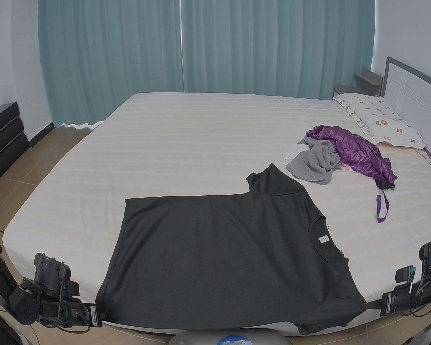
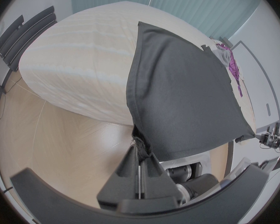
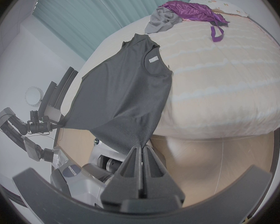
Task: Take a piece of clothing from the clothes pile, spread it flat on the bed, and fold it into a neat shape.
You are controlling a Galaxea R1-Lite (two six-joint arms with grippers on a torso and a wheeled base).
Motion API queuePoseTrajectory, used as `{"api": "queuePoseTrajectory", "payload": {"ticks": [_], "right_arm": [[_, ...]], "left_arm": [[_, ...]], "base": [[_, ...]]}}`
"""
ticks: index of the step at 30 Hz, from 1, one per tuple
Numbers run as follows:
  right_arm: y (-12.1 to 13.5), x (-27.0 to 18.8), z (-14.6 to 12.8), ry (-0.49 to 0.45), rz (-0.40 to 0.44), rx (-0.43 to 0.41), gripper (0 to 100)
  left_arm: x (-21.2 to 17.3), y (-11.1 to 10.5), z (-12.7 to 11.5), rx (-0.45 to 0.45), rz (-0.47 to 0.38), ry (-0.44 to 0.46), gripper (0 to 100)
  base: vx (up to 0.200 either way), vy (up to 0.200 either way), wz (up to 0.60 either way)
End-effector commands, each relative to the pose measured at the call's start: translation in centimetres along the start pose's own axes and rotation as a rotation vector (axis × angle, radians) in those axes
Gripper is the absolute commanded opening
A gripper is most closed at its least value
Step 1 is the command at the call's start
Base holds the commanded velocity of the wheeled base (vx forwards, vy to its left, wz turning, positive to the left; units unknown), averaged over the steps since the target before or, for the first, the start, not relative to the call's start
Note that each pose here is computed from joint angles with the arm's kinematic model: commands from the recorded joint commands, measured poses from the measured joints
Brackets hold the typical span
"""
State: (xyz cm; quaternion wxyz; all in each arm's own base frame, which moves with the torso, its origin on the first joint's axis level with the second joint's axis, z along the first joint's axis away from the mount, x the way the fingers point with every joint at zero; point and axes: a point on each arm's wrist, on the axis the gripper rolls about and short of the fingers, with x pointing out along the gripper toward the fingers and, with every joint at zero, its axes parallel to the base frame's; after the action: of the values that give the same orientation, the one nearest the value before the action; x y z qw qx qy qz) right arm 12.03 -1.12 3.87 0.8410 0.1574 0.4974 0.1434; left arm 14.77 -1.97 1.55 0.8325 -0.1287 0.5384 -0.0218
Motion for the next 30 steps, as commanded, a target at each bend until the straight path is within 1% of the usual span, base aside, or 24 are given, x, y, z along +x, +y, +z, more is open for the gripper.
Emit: {"api": "queuePoseTrajectory", "payload": {"ticks": [1,3,4,6,9,16,18,23,30], "right_arm": [[-0.1,0.2,1.9,-0.043,0.002,-0.025,0],[-0.1,0.4,2.6,-0.048,0.007,-0.037,0],[-0.1,0.5,2.7,-0.051,0.006,-0.038,0],[-0.2,0.9,4.1,-0.062,0.011,-0.029,0],[-0.1,1.6,5.5,-0.066,0.018,-0.020,0],[0.3,2.8,8.5,-0.094,0.041,0.015,0],[0.3,3.1,9.2,-0.101,0.045,0.013,0],[0.7,3.1,10.4,-0.132,0.056,0.023,0],[1.4,2.3,10.7,-0.167,0.068,0.025,0]], "left_arm": [[0.0,-0.5,1.7,-0.026,-0.024,-0.082,0],[0.1,-0.8,2.8,-0.064,-0.042,-0.128,0],[0.1,-0.8,2.9,-0.069,-0.045,-0.135,0],[0.1,-1.3,4.4,-0.117,-0.069,-0.191,0],[0.2,-1.5,5.5,-0.146,-0.083,-0.220,0],[0.1,-2.1,7.6,-0.185,-0.106,-0.288,0],[0.3,-2.2,8.1,-0.190,-0.111,-0.296,0],[0.4,-2.3,8.7,-0.190,-0.115,-0.304,0],[0.1,-2.0,8.6,-0.205,-0.097,-0.318,0]], "base": [[0.000,0.000,0.00],[0.000,0.000,0.00],[0.000,0.000,0.00],[0.000,0.000,0.00],[0.000,0.000,0.00],[0.000,0.000,0.00],[0.000,0.000,0.00],[0.000,0.000,0.00],[0.000,0.000,0.00]]}}
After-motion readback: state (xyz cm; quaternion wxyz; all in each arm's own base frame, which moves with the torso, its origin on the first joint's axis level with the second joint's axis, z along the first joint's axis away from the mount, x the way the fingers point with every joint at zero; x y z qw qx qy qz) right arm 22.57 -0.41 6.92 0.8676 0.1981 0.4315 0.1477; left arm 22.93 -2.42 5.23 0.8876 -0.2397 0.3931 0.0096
